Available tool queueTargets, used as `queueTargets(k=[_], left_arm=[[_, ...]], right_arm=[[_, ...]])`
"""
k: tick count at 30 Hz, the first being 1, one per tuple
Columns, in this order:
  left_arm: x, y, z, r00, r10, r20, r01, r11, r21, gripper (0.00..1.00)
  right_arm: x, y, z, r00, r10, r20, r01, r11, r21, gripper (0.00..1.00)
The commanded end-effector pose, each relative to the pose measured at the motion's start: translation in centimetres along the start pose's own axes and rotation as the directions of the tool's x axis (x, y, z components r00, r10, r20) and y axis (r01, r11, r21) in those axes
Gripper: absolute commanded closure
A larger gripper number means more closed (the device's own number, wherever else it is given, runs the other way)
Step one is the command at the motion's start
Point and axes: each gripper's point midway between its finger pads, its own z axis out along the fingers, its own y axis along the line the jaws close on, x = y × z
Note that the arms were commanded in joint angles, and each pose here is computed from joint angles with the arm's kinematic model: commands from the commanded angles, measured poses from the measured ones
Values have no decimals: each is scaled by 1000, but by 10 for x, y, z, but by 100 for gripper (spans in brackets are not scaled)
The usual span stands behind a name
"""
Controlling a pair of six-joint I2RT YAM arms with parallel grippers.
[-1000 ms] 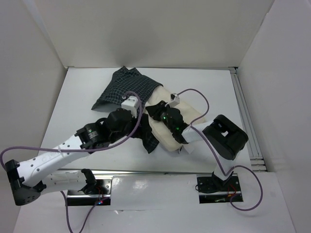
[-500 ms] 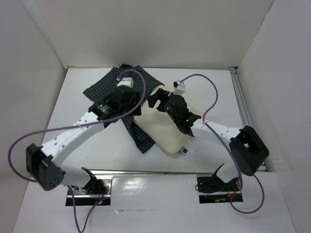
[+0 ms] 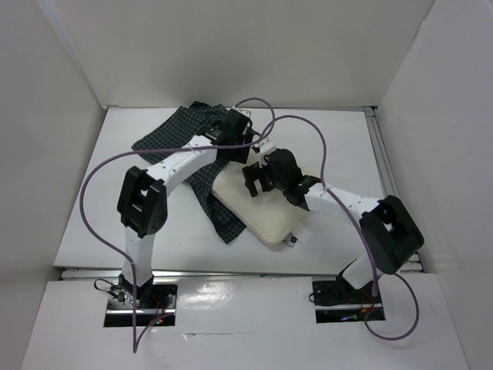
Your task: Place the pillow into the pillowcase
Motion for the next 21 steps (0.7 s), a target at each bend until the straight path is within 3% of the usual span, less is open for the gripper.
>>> queueTargets(k=[1, 6, 7, 10, 11, 13, 14, 15, 16, 17, 21], left_arm=[[-9, 14, 6, 999, 51, -13, -52, 998, -30, 20], [1, 25, 27, 997, 50, -55, -55, 993, -103, 38], [0, 29, 29, 997, 51, -52, -57, 990, -127, 45], [2, 33, 35, 997, 48, -66, -59, 984, -166, 51], [2, 33, 35, 997, 48, -66, -59, 984, -166, 61], [-5, 35, 35, 998, 45, -50, -54, 982, -183, 82], [-10, 37, 33, 998, 43, -35, -49, 979, -196, 100], [-11, 39, 33, 999, 43, -33, -49, 977, -206, 100], [-14, 39, 31, 998, 51, -26, -56, 977, -204, 100], [-20, 39, 28, 998, 56, -8, -57, 978, -201, 100], [-43, 35, 8, 996, 65, 65, -53, 982, -183, 100]], right_arm=[[-6, -1, 4, 987, -161, 11, 161, 986, -48, 0], [21, 6, 20, 978, -200, -57, 192, 974, -118, 0], [27, 6, 27, 977, -200, -72, 191, 974, -120, 0], [37, 3, 38, 980, -169, -104, 159, 982, -100, 0], [40, 1, 44, 979, -169, -110, 160, 983, -86, 0], [47, -2, 49, 980, -157, -125, 149, 986, -73, 19], [51, -6, 54, 981, -132, -141, 127, 991, -40, 58], [53, -10, 57, 983, -118, -143, 118, 993, -12, 59], [57, -14, 59, 982, -106, -155, 109, 994, 12, 96], [60, -18, 63, 980, -106, -167, 113, 993, 34, 100], [51, -21, 64, 988, -57, -142, 68, 995, 71, 100]])
